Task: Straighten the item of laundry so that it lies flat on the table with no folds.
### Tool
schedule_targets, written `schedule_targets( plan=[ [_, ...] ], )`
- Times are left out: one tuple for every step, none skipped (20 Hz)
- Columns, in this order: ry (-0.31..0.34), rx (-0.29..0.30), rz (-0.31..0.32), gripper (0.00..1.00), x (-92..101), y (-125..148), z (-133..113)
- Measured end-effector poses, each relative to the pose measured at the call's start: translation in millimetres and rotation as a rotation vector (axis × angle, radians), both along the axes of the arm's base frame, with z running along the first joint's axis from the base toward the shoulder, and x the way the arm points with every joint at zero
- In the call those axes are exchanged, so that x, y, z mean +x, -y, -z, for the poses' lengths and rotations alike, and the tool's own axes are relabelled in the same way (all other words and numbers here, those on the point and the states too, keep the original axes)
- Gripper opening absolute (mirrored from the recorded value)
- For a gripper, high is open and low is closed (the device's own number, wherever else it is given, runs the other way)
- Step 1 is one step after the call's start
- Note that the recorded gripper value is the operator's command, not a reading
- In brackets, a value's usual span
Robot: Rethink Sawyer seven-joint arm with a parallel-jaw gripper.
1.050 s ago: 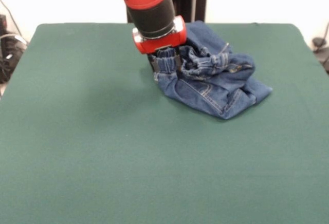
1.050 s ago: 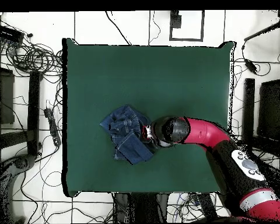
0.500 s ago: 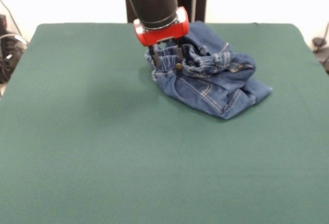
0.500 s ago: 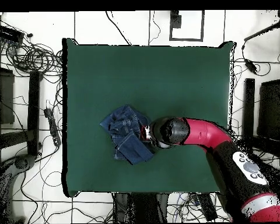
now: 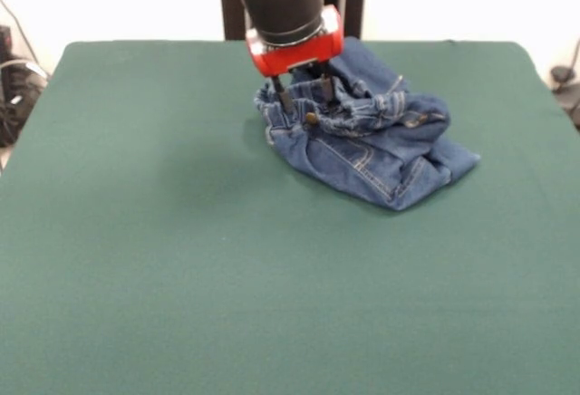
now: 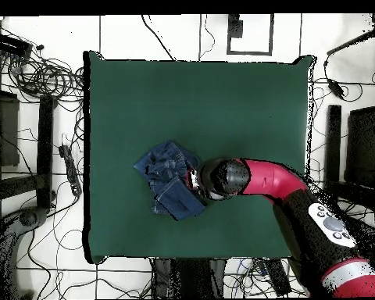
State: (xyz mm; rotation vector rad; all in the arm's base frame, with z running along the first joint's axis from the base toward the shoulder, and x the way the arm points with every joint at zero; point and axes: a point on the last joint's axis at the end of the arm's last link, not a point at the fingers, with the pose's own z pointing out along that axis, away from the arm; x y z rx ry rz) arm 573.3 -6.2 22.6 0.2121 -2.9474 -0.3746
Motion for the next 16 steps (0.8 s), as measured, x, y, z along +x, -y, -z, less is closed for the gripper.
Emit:
schedule_targets(
  plan=[
    [-0.005,0.004,0.000,1.00,-1.5,-1.1,2.4],
    [-0.010,0.007,0.000,1.00,-3.0,-2.2,4.7],
    [-0.015,0.011,0.000,1.00,-4.6,-3.4,7.3],
    [-0.020,0.015,0.000,1.00,-6.1,-4.6,9.9],
    [-0.025,0.019,-0.001,1.00,-7.7,-5.6,12.2],
    [-0.029,0.021,-0.002,1.00,-9.2,-6.6,14.3],
    [-0.035,0.024,-0.006,1.00,-11.7,-8.1,17.8],
    [-0.039,0.027,-0.009,1.00,-13.7,-9.2,20.7],
    [-0.042,0.029,-0.012,1.00,-15.8,-10.3,23.5],
    [-0.046,0.031,-0.015,1.00,-17.8,-11.4,26.3],
    [-0.048,0.034,-0.018,1.00,-20.1,-12.8,29.9],
    [-0.049,0.037,-0.021,1.00,-22.3,-14.2,33.5],
    [-0.049,0.039,-0.023,1.00,-23.6,-15.1,35.9],
    [-0.050,0.042,-0.025,1.00,-25.9,-16.9,39.9],
    [-0.050,0.045,-0.027,1.00,-27.3,-18.1,42.3],
    [-0.049,0.046,-0.028,1.00,-28.0,-18.7,43.6]
  ],
)
